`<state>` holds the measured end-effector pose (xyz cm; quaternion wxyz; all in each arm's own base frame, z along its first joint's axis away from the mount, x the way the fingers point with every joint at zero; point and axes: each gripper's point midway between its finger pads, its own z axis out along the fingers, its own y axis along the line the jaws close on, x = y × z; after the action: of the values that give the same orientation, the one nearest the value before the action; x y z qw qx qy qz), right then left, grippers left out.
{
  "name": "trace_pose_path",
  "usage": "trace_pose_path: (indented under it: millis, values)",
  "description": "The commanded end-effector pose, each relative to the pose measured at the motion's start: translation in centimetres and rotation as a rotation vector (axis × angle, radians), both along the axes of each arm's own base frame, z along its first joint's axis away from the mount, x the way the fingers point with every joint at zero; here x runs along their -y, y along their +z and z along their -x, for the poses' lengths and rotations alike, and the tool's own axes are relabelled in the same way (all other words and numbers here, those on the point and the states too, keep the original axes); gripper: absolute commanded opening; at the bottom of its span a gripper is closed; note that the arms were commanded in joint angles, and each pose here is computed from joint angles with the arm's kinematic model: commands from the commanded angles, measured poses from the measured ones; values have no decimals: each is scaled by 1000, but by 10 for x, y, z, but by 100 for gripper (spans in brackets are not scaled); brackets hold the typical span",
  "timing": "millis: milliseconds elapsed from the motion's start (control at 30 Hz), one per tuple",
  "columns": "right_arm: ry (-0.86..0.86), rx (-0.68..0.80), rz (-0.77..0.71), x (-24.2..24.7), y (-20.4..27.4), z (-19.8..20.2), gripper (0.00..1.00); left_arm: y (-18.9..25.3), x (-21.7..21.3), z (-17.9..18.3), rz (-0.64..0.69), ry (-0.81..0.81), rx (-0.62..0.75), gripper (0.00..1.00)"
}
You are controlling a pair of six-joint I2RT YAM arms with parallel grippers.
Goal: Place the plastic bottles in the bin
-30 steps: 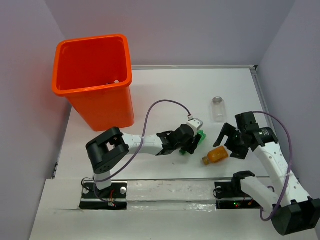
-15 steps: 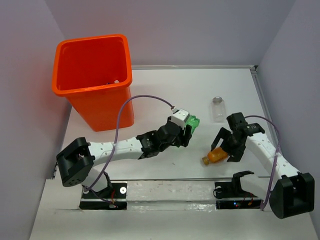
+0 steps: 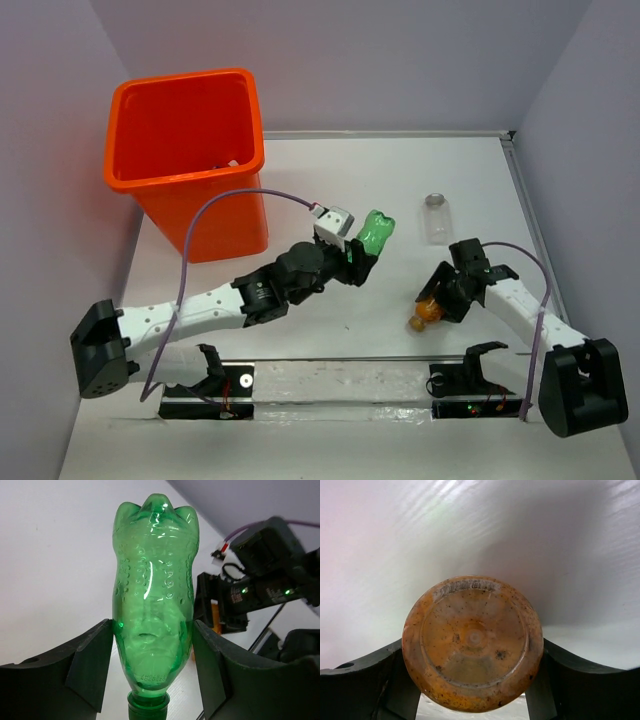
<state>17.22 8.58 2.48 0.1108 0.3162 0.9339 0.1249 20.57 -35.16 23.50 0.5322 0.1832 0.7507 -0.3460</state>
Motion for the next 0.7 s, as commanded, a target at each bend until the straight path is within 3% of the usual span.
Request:
trace_pose_path:
  millis: [0, 133, 367, 667]
  values:
    - [58, 191, -90, -19, 30, -20, 59, 110, -17, -1, 231, 36, 153, 59]
    - [105, 323, -141, -29, 63, -24, 53, 168, -38, -8, 263, 113, 229, 59]
    - [211, 646, -321, -73, 154, -39, 46, 262, -110, -48, 281, 433, 371, 59]
    - [299, 967, -441, -107, 243, -56, 45, 299, -268, -146, 209, 922, 412, 58]
